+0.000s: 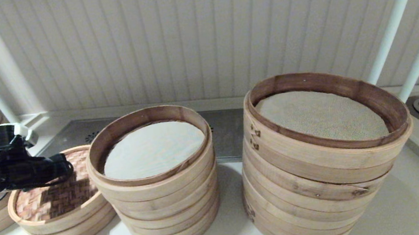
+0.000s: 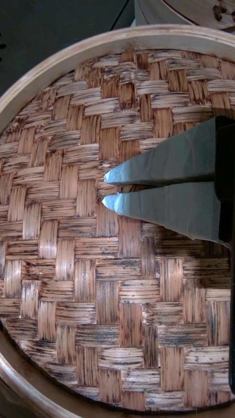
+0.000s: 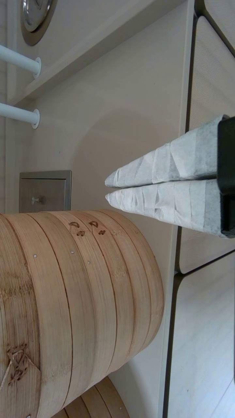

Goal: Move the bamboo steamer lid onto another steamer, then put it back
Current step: Put the steamer

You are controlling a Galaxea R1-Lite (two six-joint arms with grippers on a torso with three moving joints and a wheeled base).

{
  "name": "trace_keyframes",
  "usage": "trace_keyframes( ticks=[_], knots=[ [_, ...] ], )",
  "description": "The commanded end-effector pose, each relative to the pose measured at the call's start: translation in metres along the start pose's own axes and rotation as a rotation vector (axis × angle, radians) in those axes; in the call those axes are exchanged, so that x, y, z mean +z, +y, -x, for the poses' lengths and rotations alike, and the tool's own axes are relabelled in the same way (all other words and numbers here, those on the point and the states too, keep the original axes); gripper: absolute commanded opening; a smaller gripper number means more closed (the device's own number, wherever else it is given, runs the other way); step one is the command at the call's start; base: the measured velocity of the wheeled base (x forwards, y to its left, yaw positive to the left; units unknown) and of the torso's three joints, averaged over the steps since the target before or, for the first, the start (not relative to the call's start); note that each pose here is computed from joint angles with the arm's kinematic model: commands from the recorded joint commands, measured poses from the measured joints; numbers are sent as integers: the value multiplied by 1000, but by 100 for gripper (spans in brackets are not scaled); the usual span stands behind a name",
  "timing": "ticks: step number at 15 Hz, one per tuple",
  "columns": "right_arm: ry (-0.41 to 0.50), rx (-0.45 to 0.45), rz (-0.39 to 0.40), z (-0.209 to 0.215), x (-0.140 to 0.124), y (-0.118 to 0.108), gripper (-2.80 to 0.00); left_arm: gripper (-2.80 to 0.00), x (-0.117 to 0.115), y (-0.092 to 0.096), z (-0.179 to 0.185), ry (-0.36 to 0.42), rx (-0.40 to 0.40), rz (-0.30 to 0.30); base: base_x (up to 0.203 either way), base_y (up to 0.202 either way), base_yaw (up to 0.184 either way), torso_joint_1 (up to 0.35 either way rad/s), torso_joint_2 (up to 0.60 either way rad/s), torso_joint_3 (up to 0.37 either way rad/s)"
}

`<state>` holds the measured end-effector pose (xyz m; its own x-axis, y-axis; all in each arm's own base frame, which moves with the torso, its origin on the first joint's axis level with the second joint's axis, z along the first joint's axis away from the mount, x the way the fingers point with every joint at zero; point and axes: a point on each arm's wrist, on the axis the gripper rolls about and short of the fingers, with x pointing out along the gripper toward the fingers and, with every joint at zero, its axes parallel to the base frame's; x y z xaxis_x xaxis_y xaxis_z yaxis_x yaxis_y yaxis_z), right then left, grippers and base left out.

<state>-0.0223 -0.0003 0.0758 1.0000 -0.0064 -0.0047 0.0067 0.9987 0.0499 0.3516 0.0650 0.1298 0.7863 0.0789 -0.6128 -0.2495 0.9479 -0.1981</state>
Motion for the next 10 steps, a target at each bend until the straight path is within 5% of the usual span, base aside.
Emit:
trace_keyframes(
  ticks=[1, 8, 9, 10],
  knots=[
    [2, 2, -1, 0, -1, 0, -280, -280, -3, 1, -1, 13, 2, 3, 0, 0, 0, 0, 0, 0],
    [1, 0, -1, 0, -1, 0, -280, -280, -7, 2, -1, 26, 4, 11, 0, 0, 0, 0, 0, 0],
    [2, 0, -1, 0, -1, 0, -280, 0, -7, 1, -1, 24, 3, 13, 0, 0, 0, 0, 0, 0],
    [1, 0, -1, 0, -1, 0, -280, 0, -7, 1, -1, 22, 2, 15, 0, 0, 0, 0, 0, 0]
  ],
)
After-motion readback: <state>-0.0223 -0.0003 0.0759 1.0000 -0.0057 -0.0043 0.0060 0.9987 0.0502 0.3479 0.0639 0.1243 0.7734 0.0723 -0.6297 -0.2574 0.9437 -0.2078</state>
